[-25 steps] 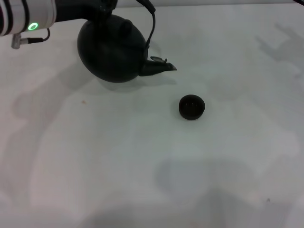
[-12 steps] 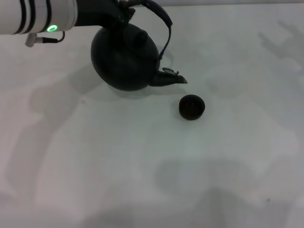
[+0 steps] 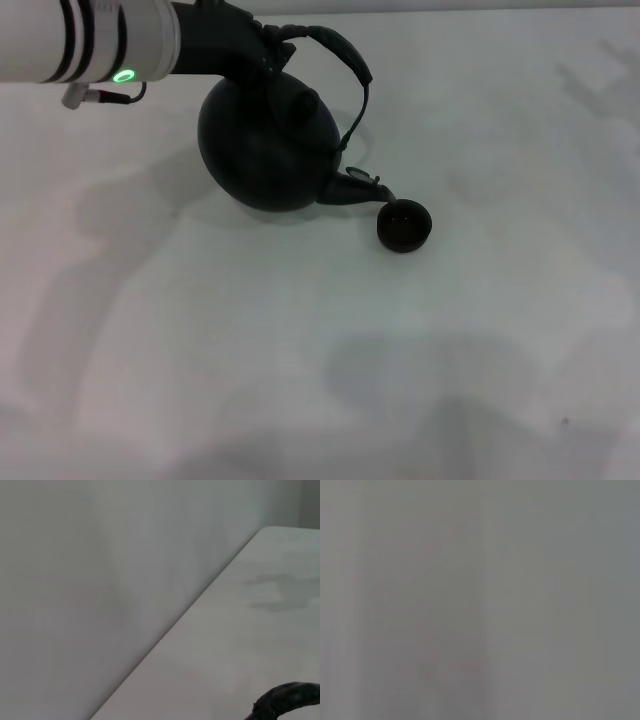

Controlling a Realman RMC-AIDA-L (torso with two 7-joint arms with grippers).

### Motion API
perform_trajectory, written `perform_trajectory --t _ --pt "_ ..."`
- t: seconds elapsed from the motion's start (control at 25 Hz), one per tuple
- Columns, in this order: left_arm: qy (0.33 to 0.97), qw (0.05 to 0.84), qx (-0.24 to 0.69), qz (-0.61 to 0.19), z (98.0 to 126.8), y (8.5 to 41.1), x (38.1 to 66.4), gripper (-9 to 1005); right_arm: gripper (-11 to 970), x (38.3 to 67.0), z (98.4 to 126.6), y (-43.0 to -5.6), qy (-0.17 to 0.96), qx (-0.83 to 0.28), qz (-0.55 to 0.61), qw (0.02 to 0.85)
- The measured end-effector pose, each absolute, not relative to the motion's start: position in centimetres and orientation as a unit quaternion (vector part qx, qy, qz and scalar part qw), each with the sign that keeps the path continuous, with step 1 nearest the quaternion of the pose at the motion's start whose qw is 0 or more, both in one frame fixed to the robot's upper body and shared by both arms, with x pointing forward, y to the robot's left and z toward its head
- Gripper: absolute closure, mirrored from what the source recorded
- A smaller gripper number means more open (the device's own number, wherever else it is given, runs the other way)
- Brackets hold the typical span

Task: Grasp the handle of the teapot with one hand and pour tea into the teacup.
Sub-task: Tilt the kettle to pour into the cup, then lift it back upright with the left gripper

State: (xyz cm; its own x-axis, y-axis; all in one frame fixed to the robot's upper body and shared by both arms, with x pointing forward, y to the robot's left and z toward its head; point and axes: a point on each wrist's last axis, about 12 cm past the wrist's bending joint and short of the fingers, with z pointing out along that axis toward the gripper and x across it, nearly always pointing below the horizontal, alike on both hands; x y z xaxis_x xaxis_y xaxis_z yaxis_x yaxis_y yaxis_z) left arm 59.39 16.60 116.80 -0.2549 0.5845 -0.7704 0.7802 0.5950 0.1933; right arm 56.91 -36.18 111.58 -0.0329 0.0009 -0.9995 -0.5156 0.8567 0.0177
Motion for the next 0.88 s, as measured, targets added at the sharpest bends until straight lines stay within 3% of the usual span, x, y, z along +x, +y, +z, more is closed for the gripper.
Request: perform_trajectory --t 0.88 --pt "0.770 0.411 0.483 -0.071 118.0 14.5 59.2 843 115 56.7 111.3 -36.2 0.695 -0.183 0.195 0.668"
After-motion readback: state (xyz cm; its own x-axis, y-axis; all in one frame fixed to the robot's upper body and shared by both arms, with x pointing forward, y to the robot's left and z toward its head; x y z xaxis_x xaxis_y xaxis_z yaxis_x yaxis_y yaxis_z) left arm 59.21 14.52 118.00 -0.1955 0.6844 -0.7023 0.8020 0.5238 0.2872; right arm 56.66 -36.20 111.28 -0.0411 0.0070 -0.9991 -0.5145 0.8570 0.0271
